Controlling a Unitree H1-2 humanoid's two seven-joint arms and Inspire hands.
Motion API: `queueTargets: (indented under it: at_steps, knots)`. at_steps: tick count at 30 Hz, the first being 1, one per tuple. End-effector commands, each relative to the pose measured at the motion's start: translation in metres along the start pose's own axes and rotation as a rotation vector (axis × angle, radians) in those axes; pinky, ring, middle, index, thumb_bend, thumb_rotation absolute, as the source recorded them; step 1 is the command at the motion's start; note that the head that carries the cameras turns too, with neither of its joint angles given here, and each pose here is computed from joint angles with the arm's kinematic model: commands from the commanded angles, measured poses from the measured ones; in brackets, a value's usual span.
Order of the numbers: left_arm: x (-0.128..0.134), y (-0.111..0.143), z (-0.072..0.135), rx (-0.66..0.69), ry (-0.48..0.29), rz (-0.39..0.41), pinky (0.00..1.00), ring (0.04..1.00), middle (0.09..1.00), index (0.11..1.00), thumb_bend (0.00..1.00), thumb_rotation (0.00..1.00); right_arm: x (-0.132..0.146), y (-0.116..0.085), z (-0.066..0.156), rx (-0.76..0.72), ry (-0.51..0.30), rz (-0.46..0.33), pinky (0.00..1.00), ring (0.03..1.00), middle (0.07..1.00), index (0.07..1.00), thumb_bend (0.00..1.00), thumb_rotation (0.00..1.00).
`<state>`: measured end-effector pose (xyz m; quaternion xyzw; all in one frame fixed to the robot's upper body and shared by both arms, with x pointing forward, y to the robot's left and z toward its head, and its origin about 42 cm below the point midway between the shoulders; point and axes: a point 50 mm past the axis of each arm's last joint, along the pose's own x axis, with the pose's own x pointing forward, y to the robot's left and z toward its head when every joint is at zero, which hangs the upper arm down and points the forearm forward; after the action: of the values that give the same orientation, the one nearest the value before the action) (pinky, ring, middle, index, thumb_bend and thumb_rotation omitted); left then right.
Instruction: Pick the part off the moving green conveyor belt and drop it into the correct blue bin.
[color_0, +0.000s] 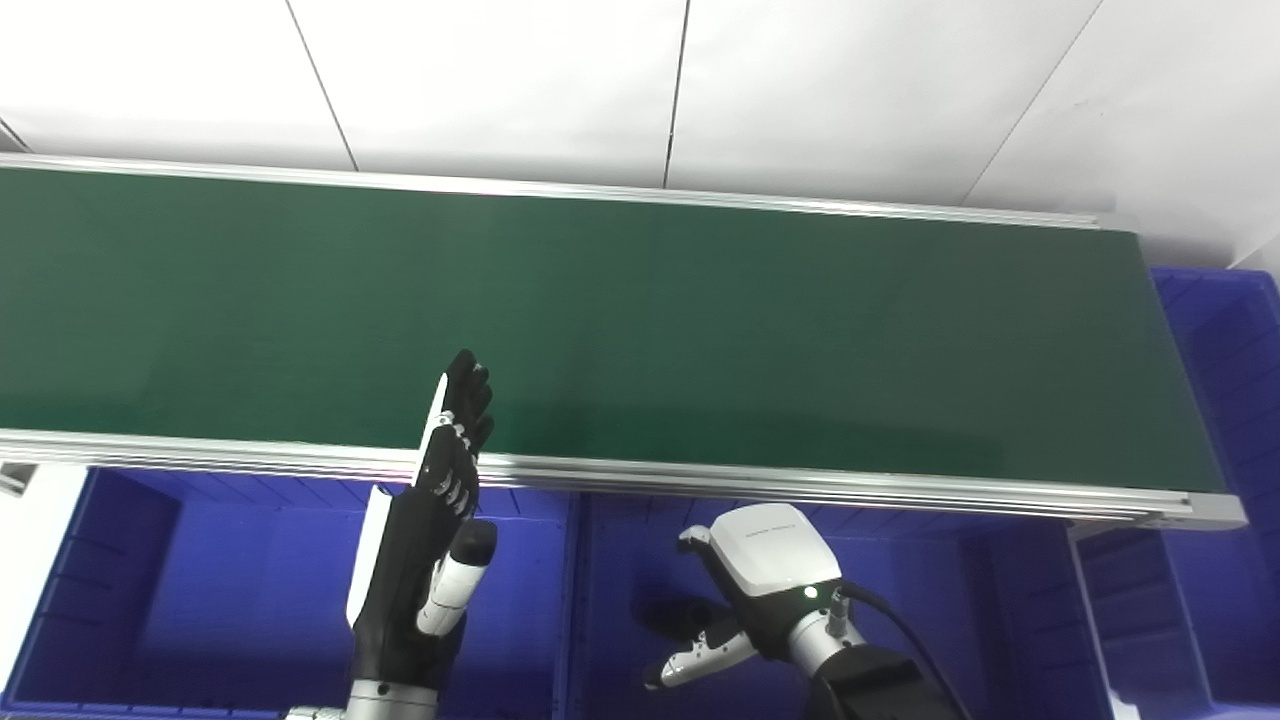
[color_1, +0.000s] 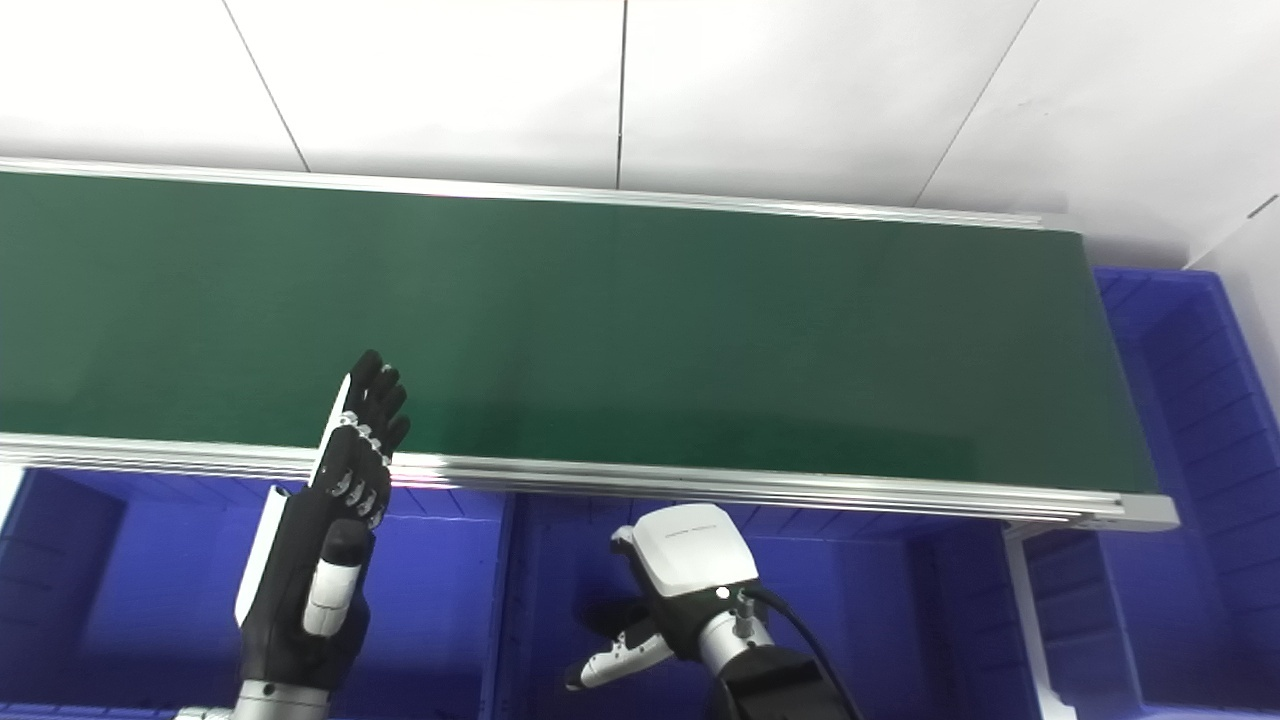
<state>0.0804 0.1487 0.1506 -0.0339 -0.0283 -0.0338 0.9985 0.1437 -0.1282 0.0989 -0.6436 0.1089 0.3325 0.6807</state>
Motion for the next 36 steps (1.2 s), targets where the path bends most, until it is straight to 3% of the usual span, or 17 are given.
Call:
queueTargets:
  at_steps: [1,3,5,7,11,15,24,30,36]
  knots:
    - [-0.003,0.0,0.009,0.01,-0.031,-0.001,1.0,1.0,1.0,1.0,0.81,0.91,-0.006,-0.012,0.007,0.044,-0.056,-0.043,0.45,0.616,0.742,0.817,1.0,0.74]
    - [-0.003,0.0,0.01,0.01,-0.031,-0.003,1.0,1.0,1.0,1.0,0.8,0.91,-0.012,-0.017,0.007,0.132,-0.085,-0.034,0.49,0.639,0.755,0.823,1.0,0.79]
    - [-0.003,0.001,0.01,0.016,-0.031,0.002,1.0,1.0,1.0,1.0,0.79,0.92,-0.022,-0.027,0.007,0.275,-0.148,-0.036,0.52,0.668,0.777,0.834,0.91,0.91]
    - [-0.004,0.001,0.011,0.021,-0.032,0.006,1.0,1.0,1.0,1.0,0.79,0.92,-0.034,-0.038,0.007,0.393,-0.219,-0.068,0.54,0.683,0.78,0.832,0.86,0.97]
    - [-0.005,0.002,0.011,0.027,-0.03,0.006,1.0,1.0,1.0,1.0,0.8,0.92,-0.059,-0.05,0.007,0.649,-0.333,-0.168,0.61,0.726,0.794,0.831,0.79,0.99]
    - [-0.005,0.004,0.012,0.026,-0.03,0.001,1.0,1.0,1.0,1.0,0.81,0.92,-0.083,-0.049,0.007,0.886,-0.391,-0.266,0.7,0.791,0.835,0.853,0.81,0.99]
    - [-0.004,0.012,0.012,0.025,-0.034,-0.003,1.0,1.0,1.0,1.0,0.81,0.91,-0.102,-0.031,0.002,1.119,-0.407,-0.441,0.79,0.871,0.921,0.935,0.92,0.98]
    - [-0.002,0.023,0.013,0.003,-0.035,0.002,1.0,1.0,1.0,1.0,0.79,0.89,-0.087,-0.019,0.003,1.253,-0.358,-0.608,0.88,0.939,0.935,0.943,0.96,1.0]
    - [-0.001,0.03,0.014,-0.025,-0.029,-0.01,1.0,1.0,1.0,1.0,0.75,0.87,-0.071,-0.017,0.009,1.243,-0.365,-0.644,0.91,0.952,0.948,0.967,0.95,1.0]
